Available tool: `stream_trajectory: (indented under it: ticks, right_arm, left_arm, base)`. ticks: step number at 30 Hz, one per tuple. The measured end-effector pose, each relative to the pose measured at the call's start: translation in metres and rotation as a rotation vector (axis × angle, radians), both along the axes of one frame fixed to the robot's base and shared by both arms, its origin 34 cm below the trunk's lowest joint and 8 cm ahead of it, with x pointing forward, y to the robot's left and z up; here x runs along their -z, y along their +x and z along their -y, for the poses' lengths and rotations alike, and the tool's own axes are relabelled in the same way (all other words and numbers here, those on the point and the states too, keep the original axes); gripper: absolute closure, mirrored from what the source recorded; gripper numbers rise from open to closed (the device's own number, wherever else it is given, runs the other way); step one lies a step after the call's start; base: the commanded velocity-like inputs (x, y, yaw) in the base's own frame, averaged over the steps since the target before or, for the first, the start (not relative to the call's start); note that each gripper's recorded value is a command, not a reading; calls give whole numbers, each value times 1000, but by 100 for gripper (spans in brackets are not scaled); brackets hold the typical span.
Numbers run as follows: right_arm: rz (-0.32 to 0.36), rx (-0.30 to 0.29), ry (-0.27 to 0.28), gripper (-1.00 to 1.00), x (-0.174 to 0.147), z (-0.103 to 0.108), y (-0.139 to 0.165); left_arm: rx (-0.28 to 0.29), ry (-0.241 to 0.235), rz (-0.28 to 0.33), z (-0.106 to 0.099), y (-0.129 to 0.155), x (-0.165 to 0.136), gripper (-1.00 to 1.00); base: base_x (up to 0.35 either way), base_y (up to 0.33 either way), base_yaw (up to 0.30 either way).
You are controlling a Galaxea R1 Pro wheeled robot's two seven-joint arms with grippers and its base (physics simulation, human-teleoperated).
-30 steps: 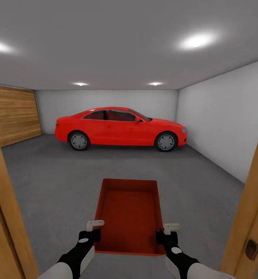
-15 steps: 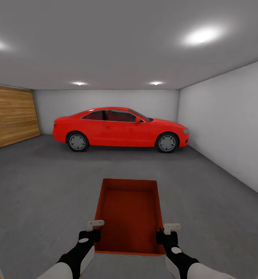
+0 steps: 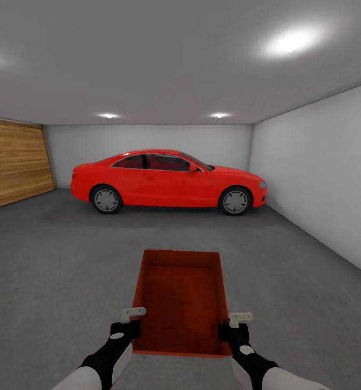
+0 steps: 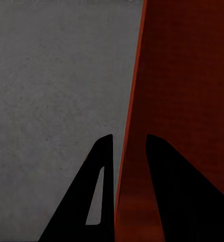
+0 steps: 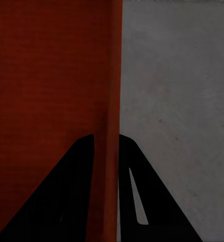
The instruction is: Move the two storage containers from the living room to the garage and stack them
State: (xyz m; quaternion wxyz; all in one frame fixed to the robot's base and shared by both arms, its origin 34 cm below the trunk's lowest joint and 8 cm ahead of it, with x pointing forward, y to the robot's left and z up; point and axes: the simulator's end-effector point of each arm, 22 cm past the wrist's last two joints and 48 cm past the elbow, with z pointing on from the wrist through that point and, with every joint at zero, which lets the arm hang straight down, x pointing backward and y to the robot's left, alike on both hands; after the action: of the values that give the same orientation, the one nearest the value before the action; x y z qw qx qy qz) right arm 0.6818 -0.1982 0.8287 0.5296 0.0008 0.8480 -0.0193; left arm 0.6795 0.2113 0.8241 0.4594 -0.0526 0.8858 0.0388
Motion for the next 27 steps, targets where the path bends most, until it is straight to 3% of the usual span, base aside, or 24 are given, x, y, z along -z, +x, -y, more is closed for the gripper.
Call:
stream_trajectory:
  ticks: [27]
  right_arm:
    - [0,0,-1,100,0,0,0]
  left_arm:
    - [-1,-1,0,0,0,0,100]
  base:
    - [321,0,0]
